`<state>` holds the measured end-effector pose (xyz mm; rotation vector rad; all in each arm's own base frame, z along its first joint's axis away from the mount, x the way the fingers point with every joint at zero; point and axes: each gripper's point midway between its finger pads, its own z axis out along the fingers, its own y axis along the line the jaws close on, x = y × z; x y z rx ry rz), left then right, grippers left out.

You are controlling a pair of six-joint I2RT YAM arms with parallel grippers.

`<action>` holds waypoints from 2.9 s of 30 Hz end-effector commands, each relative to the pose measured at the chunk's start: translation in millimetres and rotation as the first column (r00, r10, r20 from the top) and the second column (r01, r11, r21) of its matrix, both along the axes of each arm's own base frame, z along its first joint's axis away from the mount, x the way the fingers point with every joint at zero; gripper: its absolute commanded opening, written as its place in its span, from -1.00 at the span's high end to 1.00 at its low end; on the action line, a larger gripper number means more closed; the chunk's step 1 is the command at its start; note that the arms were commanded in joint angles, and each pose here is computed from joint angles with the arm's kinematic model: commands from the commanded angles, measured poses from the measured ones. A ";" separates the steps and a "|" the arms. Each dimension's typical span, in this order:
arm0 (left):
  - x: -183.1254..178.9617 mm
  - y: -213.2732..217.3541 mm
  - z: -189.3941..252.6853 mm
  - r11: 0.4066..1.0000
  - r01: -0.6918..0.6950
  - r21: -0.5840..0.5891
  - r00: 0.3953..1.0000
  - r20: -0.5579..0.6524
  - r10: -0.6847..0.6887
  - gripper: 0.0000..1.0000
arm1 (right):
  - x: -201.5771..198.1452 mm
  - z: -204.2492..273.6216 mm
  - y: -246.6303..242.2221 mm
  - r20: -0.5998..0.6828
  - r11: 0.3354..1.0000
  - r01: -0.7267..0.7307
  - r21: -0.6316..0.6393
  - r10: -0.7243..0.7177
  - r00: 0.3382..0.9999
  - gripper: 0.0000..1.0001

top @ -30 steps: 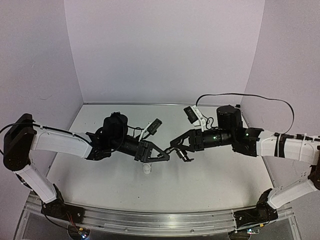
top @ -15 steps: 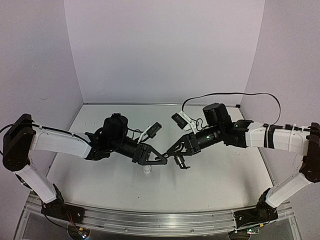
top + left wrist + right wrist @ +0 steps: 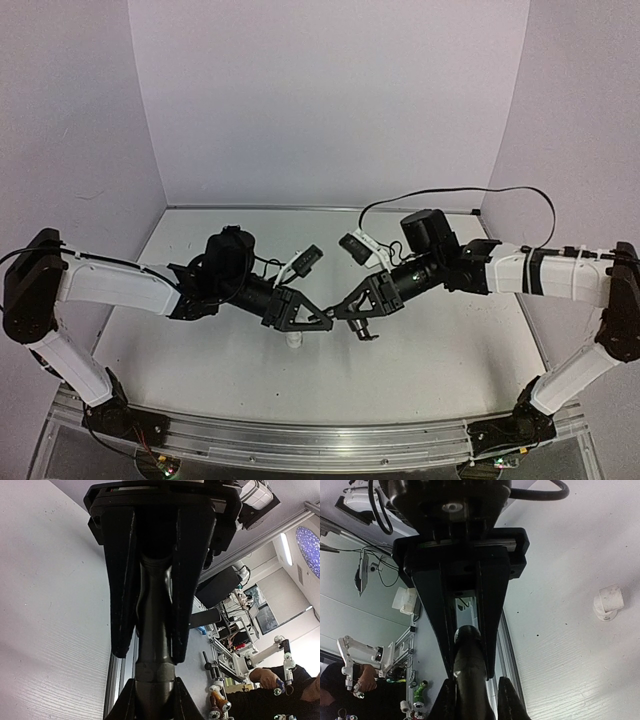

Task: Install the water faucets

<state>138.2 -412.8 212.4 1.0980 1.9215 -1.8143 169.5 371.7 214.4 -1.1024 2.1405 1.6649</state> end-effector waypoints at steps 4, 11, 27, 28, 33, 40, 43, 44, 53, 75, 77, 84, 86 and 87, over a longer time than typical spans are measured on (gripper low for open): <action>11.1 3.2 24.4 0.997 -0.043 -0.059 0.996 0.071 0.048 0.98 | 9.7 13.6 2.7 0.090 0.998 0.052 0.023 -0.054 0.994 1.00; 47.9 26.2 8.5 0.957 -0.289 0.023 0.955 0.080 0.287 -0.56 | 66.7 1.9 -24.0 0.310 0.906 0.418 -0.072 -0.378 0.872 1.00; 100.2 40.8 -133.2 0.436 -0.563 0.702 0.776 0.268 0.571 -0.71 | 115.9 -39.2 -103.9 0.586 0.592 0.760 -0.266 -0.527 0.616 1.00; 100.9 39.8 -139.2 0.426 -0.557 0.713 0.780 0.273 0.563 -0.71 | 113.8 -40.3 -103.1 0.581 0.600 0.752 -0.273 -0.521 0.625 1.00; 106.8 39.4 -161.6 0.362 -0.537 0.762 0.795 0.314 0.519 -0.61 | 97.6 -39.9 -94.5 0.540 0.675 0.684 -0.278 -0.478 0.692 1.00; 109.3 35.6 -177.0 0.343 -0.517 0.784 0.814 0.325 0.482 -0.03 | 88.9 -35.1 -99.1 0.550 0.697 0.669 -0.259 -0.463 0.695 1.00; 114.5 40.1 -181.5 0.317 -0.540 0.780 0.802 0.364 0.473 0.19 | 86.8 -31.9 -98.9 0.550 0.707 0.662 -0.249 -0.459 0.697 1.00; 115.0 39.9 -182.8 0.316 -0.540 0.780 0.805 0.367 0.466 0.29 | 86.6 -31.3 -98.5 0.550 0.709 0.661 -0.248 -0.458 0.698 1.00; 107.4 42.9 -187.9 0.330 -0.509 0.795 0.830 0.352 0.434 0.28 | 86.3 -27.0 -95.4 0.546 0.720 0.651 -0.241 -0.454 0.704 1.00; 112.2 31.2 -122.9 0.483 -0.520 0.705 0.835 0.300 0.462 0.97 | 87.8 -23.6 -84.7 0.560 0.760 0.619 -0.198 -0.431 0.708 1.00; 118.0 24.7 -74.4 0.628 -0.492 0.602 0.851 0.184 0.491 1.00 | 86.3 -9.5 -75.4 0.575 0.801 0.584 -0.130 -0.419 0.703 1.00; 111.3 53.2 97.2 0.918 -0.370 0.142 0.909 -0.146 0.389 1.00 | 87.1 82.7 -39.8 0.715 0.885 0.386 0.259 -0.445 0.540 1.00; 100.0 63.2 138.2 0.948 -0.319 0.009 0.926 -0.210 0.314 1.00 | 86.0 108.2 -32.6 0.740 0.881 0.318 0.350 -0.468 0.484 1.00; 91.6 68.5 158.5 0.956 -0.287 -0.058 0.937 -0.224 0.268 1.00 | 84.5 121.4 -29.2 0.751 0.877 0.278 0.393 -0.480 0.453 1.00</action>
